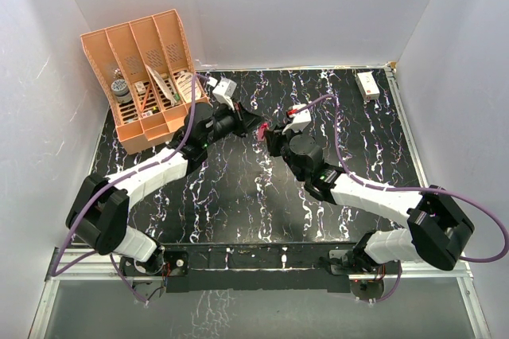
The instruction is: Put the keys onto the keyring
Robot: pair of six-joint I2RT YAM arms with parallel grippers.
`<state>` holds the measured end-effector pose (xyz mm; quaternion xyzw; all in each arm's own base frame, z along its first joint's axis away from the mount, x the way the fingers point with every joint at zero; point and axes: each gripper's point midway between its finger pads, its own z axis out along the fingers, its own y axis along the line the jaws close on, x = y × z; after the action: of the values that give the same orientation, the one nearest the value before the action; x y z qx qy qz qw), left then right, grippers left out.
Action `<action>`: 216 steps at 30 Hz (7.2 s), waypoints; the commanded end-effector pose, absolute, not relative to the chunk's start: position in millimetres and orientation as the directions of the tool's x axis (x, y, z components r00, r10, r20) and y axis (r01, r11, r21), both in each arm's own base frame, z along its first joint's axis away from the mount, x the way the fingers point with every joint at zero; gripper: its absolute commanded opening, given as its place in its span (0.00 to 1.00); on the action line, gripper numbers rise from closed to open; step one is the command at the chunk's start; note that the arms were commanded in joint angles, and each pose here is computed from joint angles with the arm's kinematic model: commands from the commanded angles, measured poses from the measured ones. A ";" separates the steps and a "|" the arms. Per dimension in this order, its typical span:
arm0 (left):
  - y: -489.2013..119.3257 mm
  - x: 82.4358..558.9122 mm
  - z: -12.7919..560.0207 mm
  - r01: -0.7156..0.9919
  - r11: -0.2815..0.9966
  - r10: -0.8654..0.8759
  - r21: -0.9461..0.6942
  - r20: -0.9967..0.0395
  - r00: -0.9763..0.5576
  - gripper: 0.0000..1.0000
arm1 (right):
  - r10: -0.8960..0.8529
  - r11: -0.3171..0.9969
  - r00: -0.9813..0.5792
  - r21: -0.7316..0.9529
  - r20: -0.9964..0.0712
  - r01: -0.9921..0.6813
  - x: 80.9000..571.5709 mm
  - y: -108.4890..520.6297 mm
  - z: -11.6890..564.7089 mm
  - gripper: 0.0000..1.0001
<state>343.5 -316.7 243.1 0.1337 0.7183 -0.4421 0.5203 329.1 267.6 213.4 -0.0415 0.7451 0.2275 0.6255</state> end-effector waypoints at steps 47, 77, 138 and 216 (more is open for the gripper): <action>-356.9 308.2 225.0 0.714 0.384 0.083 -0.586 -0.748 -0.658 0.00 | -0.212 0.929 0.076 -0.225 -0.974 -0.294 350.6 207.1 229.1 0.00; -367.0 306.7 203.7 0.680 0.351 0.143 -0.644 -0.681 -0.719 0.00 | -0.181 0.879 0.128 -0.219 -0.975 -0.425 339.4 224.6 242.3 0.04; -349.8 318.6 194.9 0.341 0.062 0.020 -0.938 -0.341 -0.940 0.00 | -0.130 0.911 -0.044 -0.102 -0.991 -0.400 353.4 219.8 253.8 0.20; -341.2 292.3 217.6 0.434 -0.218 0.127 -0.874 -0.466 -0.876 0.00 | 0.099 0.563 -0.373 0.361 -0.923 -0.743 333.5 253.2 240.6 0.25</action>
<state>295.0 -343.0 183.1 0.1774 0.6451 -0.7412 0.0547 324.7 249.7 210.9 -0.2130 0.7526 0.4011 0.4767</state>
